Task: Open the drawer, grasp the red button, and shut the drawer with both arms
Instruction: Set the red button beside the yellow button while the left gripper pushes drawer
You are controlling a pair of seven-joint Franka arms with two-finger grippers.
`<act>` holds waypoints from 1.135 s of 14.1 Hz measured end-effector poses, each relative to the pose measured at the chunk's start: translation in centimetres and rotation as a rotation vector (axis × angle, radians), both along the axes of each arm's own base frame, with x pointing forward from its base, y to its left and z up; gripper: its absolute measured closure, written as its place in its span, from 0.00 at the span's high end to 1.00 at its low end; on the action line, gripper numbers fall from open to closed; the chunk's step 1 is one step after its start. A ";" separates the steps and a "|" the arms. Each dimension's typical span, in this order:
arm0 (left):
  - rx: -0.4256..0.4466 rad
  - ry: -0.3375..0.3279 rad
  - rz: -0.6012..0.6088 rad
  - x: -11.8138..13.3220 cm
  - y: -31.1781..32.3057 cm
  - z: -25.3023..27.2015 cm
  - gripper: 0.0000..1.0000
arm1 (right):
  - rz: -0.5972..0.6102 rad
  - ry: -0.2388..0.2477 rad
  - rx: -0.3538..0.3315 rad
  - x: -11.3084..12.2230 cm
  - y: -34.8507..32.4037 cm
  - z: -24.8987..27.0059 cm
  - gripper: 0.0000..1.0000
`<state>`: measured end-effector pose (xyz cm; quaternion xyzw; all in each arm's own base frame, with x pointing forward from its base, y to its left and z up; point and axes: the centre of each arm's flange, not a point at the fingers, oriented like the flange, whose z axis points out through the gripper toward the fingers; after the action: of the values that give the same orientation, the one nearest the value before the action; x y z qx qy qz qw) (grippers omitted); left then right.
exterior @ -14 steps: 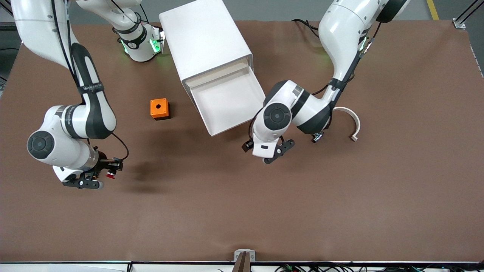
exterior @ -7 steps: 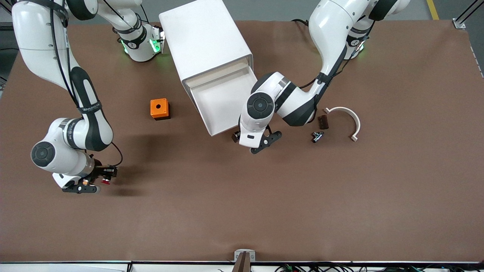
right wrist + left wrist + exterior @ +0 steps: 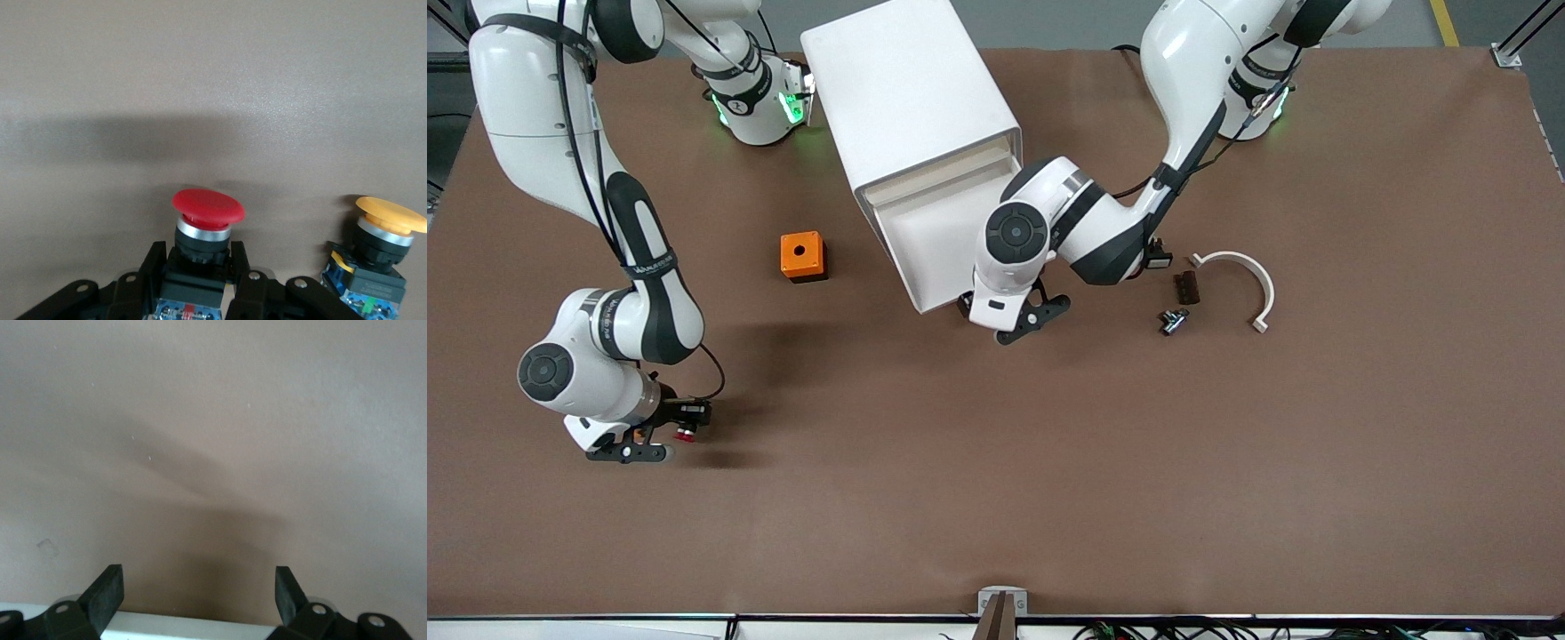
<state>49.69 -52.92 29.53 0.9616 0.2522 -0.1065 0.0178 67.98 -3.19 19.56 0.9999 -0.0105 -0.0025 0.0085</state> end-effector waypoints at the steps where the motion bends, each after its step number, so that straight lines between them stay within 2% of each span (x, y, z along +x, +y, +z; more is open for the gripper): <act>1: -0.005 0.005 -0.010 -0.5 -0.5 0.1 1.00 | 0.000 -0.002 0.000 0.1 0.0 0.0 0.44; 8: -0.025 0.030 -0.053 -3.1 -2.5 0.1 1.00 | 0.013 0.000 -0.001 0.3 -0.1 -0.4 0.44; 13: -0.055 0.056 -0.103 -6.0 -4.8 0.7 1.00 | 0.055 0.016 -0.001 0.1 -0.1 -1.4 0.44; 14: -0.056 0.058 -0.109 -6.4 -5.1 0.7 1.00 | 0.056 0.016 -0.001 0.1 -0.1 -1.4 0.49; 16: -0.054 0.061 -0.122 -7.1 -5.6 0.6 1.00 | 0.061 0.010 -0.002 0.3 -0.1 -1.1 0.68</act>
<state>42.55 -58.52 30.09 0.9707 0.1906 -0.1434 0.0296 68.24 -3.31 18.41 0.9997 0.0199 -0.0075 0.0094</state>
